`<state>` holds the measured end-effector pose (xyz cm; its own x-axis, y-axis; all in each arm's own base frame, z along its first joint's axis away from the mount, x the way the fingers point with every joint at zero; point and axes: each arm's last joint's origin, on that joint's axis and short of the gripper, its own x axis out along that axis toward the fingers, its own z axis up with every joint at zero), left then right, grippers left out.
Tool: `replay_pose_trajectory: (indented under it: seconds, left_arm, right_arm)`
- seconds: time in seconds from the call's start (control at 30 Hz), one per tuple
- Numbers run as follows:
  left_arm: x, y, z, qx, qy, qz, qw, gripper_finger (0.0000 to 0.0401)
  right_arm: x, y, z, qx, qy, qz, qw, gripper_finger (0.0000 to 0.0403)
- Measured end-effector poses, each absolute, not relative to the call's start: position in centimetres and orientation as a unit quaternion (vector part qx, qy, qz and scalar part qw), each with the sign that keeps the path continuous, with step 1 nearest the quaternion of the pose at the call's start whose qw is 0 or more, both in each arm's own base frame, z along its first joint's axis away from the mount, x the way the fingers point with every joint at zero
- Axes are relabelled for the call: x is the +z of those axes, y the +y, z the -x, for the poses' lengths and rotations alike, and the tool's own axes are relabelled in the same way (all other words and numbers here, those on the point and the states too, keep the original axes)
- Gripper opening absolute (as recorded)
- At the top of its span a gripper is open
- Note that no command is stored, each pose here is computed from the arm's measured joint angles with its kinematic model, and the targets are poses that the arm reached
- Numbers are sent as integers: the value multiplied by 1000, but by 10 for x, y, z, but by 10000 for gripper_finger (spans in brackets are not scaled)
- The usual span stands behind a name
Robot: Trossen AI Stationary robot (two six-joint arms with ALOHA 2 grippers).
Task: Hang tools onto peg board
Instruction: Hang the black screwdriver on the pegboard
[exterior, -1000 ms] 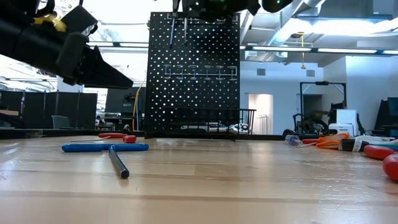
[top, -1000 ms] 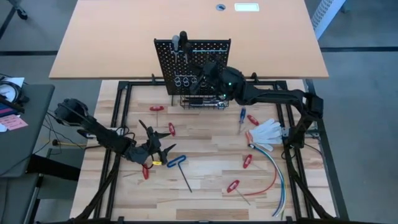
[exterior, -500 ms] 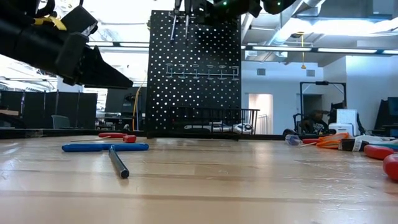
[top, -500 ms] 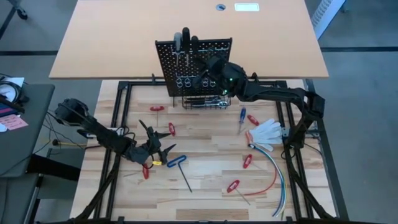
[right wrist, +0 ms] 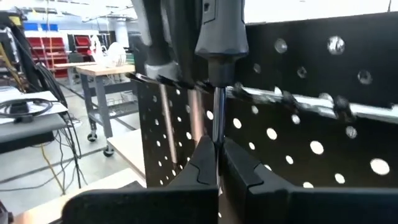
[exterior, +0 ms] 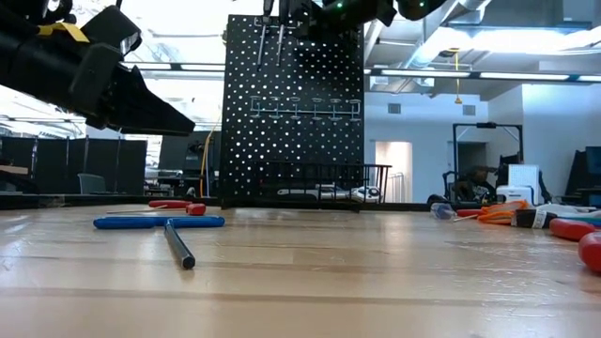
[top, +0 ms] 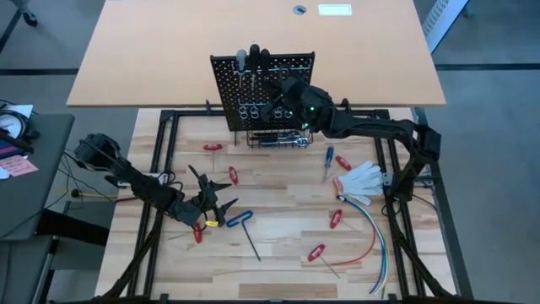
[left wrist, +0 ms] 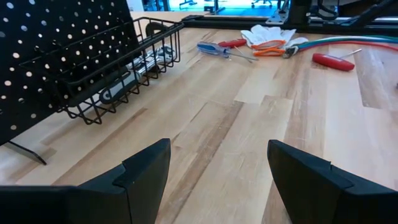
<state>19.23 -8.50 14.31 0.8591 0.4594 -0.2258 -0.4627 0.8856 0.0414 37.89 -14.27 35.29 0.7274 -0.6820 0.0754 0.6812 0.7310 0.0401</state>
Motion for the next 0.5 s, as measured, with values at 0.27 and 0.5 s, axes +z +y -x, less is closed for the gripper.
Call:
replay_pose_trajectory:
  seconds: [0.27, 0.5]
  left_arm:
    - [143, -85, -192, 239, 115, 7, 964, 262]
    - [143, -85, -192, 239, 116, 3, 964, 262]
  right_arm:
    - [347, -148, -377, -372, -25, -38, 927, 4]
    - [341, -154, -374, -378, 11, -46, 925, 22]
